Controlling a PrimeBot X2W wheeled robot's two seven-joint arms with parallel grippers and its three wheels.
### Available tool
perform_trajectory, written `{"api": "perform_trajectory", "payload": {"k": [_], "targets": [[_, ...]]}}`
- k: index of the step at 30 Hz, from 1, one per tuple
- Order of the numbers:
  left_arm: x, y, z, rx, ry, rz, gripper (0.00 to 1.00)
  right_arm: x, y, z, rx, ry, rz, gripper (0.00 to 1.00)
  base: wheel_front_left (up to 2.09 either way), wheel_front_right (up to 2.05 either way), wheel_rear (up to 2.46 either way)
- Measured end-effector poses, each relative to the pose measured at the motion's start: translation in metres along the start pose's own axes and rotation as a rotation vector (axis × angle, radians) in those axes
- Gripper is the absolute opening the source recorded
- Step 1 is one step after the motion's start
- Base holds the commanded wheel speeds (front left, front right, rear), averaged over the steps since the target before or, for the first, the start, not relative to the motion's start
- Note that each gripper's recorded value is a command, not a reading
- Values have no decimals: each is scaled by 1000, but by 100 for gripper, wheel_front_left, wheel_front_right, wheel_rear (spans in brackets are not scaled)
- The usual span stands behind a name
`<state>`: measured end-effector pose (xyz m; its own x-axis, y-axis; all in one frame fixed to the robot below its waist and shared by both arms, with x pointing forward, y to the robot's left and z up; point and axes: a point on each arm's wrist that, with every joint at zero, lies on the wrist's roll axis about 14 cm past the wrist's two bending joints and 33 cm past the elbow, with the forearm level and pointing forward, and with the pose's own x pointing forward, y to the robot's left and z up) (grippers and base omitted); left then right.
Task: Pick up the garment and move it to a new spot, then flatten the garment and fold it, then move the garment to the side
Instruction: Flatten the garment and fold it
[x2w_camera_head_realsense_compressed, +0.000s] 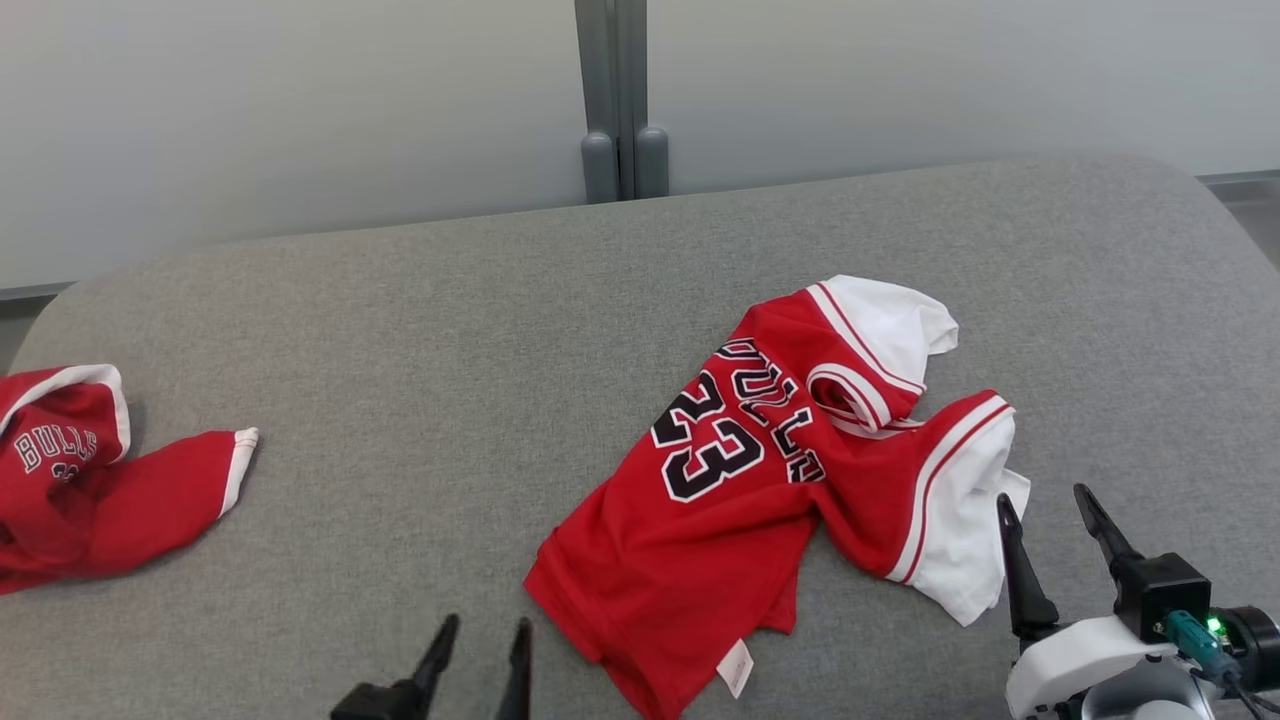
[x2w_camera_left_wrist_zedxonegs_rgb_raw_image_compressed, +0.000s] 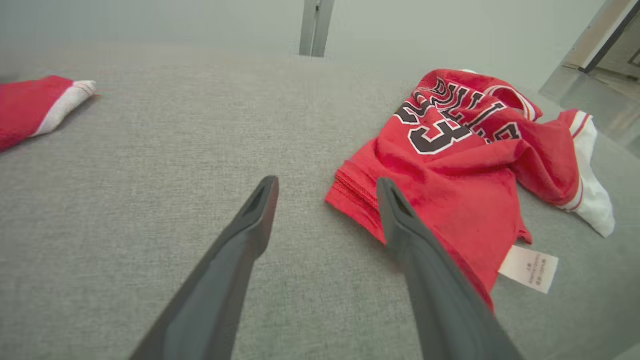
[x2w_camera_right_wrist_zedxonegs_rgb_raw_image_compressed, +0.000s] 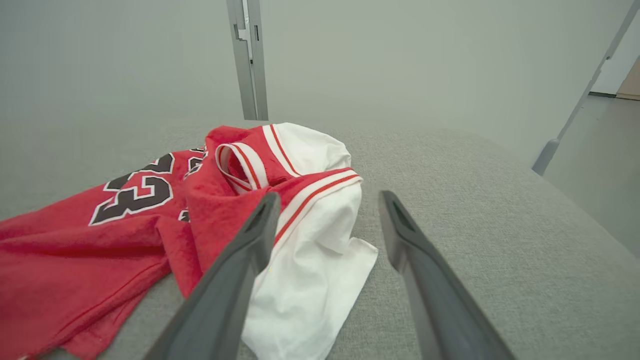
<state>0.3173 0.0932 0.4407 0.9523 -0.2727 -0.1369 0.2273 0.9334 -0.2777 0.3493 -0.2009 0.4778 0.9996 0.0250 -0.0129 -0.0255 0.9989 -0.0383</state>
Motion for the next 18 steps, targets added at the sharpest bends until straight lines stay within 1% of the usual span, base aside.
{"api": "perform_trajectory", "payload": {"k": [3,8,10,14,16,18], "targets": [[4,-29,-11,-12,81,-93,100,4,-10,-21,-63,87,22,100,0,0,0],[4,-75,-25,16,240,-258,100,23,-29,-39,-167,250,45,100,0,0,0],[2,-88,-29,3,289,-301,100,29,-34,-47,-195,314,53,100,0,0,0],[1,-95,-42,31,377,-348,100,43,-36,-59,-236,402,77,100,0,0,0],[1,-97,-46,11,399,-357,100,47,-36,-67,-244,439,87,100,0,0,0],[0,-100,-56,13,445,-370,100,50,-31,-76,-254,480,110,100,0,0,0]]}}
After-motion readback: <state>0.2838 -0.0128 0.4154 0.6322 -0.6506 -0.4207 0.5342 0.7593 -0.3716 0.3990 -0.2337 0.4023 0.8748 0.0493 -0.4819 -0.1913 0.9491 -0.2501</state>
